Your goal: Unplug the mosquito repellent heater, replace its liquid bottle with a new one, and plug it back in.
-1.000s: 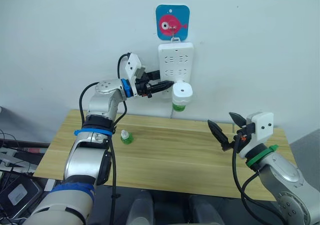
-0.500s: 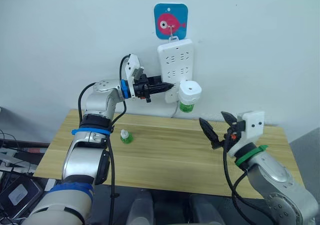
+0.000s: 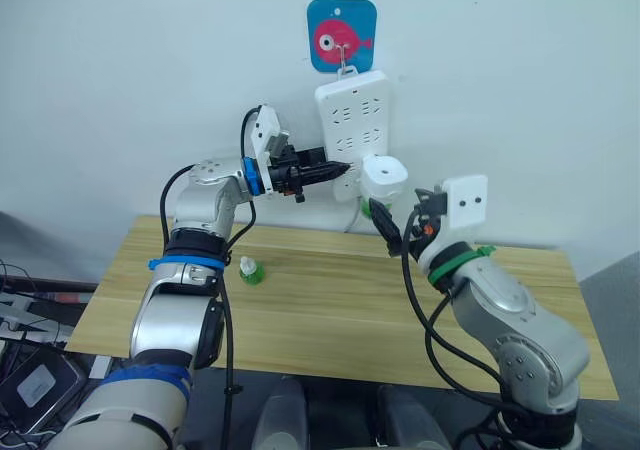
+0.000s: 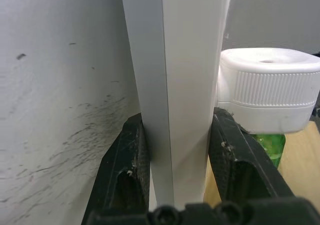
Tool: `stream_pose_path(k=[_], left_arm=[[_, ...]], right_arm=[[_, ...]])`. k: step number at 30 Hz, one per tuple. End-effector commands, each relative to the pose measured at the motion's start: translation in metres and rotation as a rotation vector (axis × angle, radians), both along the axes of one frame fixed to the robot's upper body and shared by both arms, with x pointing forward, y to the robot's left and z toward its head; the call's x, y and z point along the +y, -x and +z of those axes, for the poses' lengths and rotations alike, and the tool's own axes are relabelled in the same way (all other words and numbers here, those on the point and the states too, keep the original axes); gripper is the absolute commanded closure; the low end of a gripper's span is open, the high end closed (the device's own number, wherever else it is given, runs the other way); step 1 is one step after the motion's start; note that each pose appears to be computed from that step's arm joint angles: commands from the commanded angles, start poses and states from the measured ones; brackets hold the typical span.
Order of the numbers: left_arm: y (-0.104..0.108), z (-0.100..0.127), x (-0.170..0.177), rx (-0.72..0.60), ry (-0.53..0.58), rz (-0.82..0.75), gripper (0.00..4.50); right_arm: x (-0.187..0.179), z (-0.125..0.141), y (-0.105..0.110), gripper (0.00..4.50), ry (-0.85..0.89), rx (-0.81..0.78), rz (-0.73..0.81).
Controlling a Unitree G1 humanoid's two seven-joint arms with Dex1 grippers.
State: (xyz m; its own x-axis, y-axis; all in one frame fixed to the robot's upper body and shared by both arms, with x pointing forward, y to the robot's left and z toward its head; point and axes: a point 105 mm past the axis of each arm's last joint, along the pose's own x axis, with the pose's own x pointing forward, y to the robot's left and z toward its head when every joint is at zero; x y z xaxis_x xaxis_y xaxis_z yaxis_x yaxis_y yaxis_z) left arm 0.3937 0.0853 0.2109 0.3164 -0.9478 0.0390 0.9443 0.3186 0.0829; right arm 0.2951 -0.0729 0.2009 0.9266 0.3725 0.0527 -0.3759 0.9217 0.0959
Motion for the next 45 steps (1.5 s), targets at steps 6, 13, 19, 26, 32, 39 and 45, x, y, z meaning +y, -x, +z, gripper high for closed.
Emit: stream_pose_path(k=[6,13,19,26,32,39,45], left_arm=[[-0.002,0.006,-0.006,-0.022,-0.004,-0.001,3.18],[-0.002,0.006,-0.005,-0.029,-0.004,0.008,3.18],[-0.005,0.003,-0.006,-0.03,-0.008,0.027,3.18],[-0.016,0.001,-0.001,-0.032,-0.017,0.1,3.18],[-0.018,0.002,0.002,-0.037,-0.007,0.116,3.18],[-0.018,0.004,0.015,-0.039,0.0,0.144,1.59],[-0.013,0.001,0.038,-0.035,-0.015,0.203,0.02]], right_arm=[[0.013,0.021,-0.012,0.0,-0.009,-0.06,0.024],[0.01,0.02,-0.015,0.57,-0.011,-0.059,0.021],[0.007,0.024,-0.007,1.52,-0.021,-0.084,0.038],[-0.007,0.018,0.02,1.52,0.026,-0.092,0.072],[-0.016,0.019,0.026,1.52,0.027,-0.098,0.059],[-0.03,0.016,0.016,1.52,0.018,-0.092,0.0],[-0.039,0.01,0.013,1.52,-0.005,-0.078,-0.007]])
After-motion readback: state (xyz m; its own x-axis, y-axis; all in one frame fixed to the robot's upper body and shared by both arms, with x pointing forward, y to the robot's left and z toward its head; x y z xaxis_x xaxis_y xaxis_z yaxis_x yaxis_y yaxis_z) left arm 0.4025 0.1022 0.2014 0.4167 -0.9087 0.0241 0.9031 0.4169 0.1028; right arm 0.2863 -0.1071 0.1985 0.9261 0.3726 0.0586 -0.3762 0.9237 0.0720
